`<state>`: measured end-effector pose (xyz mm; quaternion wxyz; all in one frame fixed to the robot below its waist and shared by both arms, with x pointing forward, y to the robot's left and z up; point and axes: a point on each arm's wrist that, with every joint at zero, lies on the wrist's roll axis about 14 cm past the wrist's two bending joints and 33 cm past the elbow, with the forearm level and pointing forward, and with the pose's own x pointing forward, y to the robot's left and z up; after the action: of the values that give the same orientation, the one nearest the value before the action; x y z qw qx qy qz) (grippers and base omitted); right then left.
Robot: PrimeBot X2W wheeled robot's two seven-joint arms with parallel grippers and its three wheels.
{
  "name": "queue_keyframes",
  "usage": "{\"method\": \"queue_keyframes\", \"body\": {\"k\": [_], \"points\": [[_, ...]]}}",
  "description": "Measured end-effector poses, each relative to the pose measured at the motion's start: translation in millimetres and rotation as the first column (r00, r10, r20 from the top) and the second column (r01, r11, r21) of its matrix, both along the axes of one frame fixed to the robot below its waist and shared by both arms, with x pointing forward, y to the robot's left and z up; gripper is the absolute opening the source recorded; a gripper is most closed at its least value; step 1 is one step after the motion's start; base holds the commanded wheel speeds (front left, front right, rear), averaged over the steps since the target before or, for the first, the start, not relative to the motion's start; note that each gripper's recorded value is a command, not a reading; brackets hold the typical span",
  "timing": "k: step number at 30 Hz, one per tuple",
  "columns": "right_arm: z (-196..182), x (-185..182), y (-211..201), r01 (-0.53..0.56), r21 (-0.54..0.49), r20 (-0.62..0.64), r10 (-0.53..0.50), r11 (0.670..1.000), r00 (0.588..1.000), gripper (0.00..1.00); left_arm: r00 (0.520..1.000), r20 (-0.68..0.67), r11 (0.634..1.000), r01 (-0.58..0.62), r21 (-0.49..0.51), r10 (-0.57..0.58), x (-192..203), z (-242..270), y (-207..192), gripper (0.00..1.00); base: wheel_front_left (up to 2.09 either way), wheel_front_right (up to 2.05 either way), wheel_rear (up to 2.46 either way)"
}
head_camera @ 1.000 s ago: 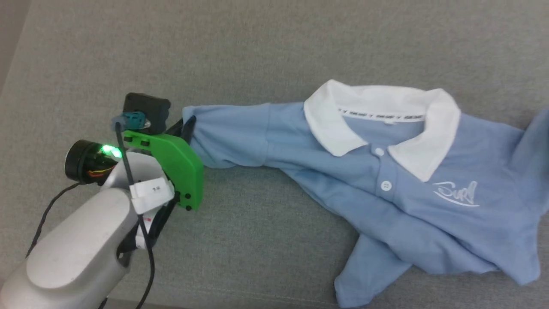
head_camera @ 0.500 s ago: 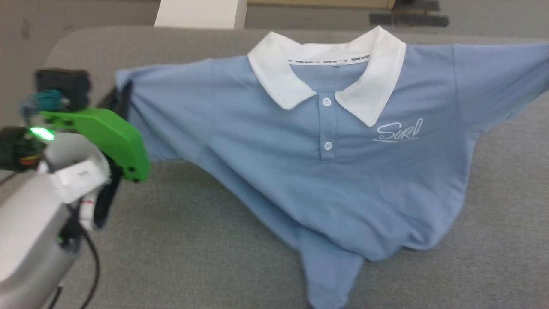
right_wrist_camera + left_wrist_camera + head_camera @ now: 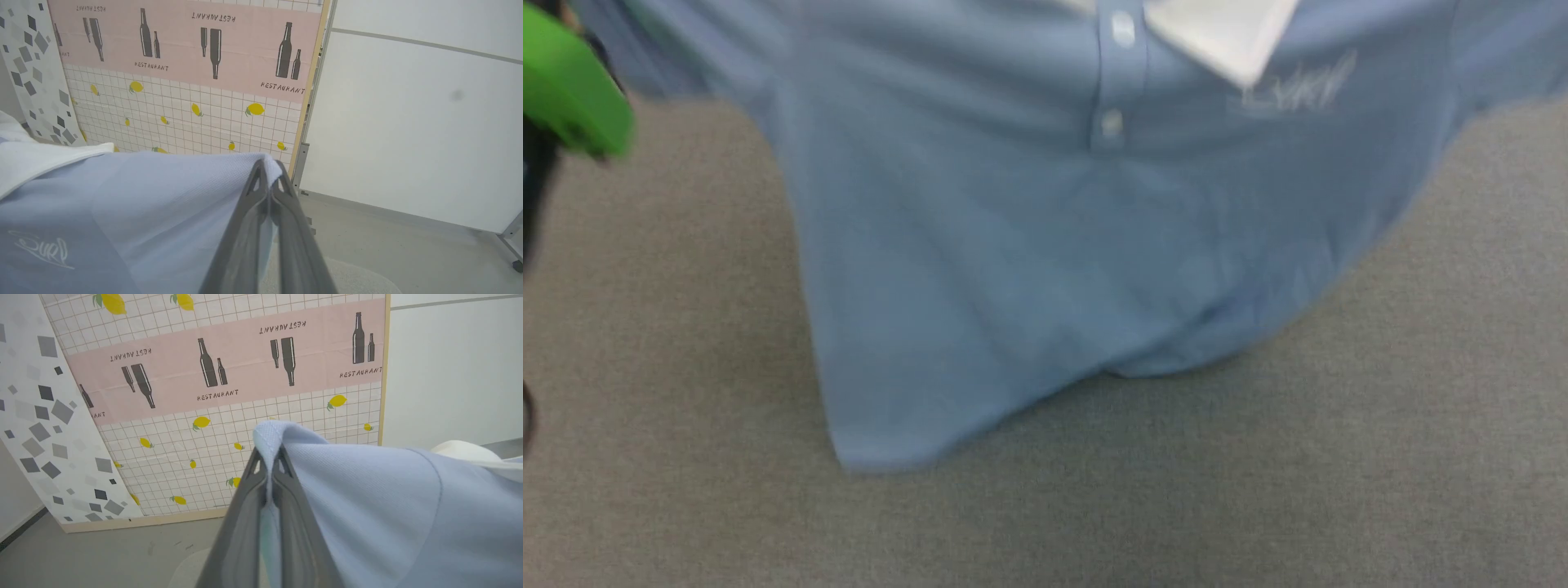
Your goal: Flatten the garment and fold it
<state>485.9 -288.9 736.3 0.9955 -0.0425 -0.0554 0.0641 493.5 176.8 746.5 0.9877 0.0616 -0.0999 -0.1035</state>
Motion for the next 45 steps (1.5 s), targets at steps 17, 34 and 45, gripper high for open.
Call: {"method": "queue_keyframes", "body": {"k": [17,34,45], "points": [[72.1,134.5,30.6,-0.004,-0.028,0.236,0.010,1.000,0.972,0.00,0.968,0.243,0.996,-0.078,0.041,0.066,154.2,99.7,3.8,0.00,0.00,0.00,0.00],[2.8,224.8,5.6,0.102,0.008,0.211,-0.101,0.995,0.972,0.00,0.979,0.194,0.998,-0.058,-0.032,0.063,265.7,12.1,-17.6,0.00,0.00,0.00,0.00],[-97.1,235.5,16.3,0.074,0.027,0.015,-0.075,0.997,0.997,0.00,0.999,0.024,0.997,-0.030,-0.074,0.032,269.5,-87.2,-21.4,0.00,0.00,0.00,0.00]]}}
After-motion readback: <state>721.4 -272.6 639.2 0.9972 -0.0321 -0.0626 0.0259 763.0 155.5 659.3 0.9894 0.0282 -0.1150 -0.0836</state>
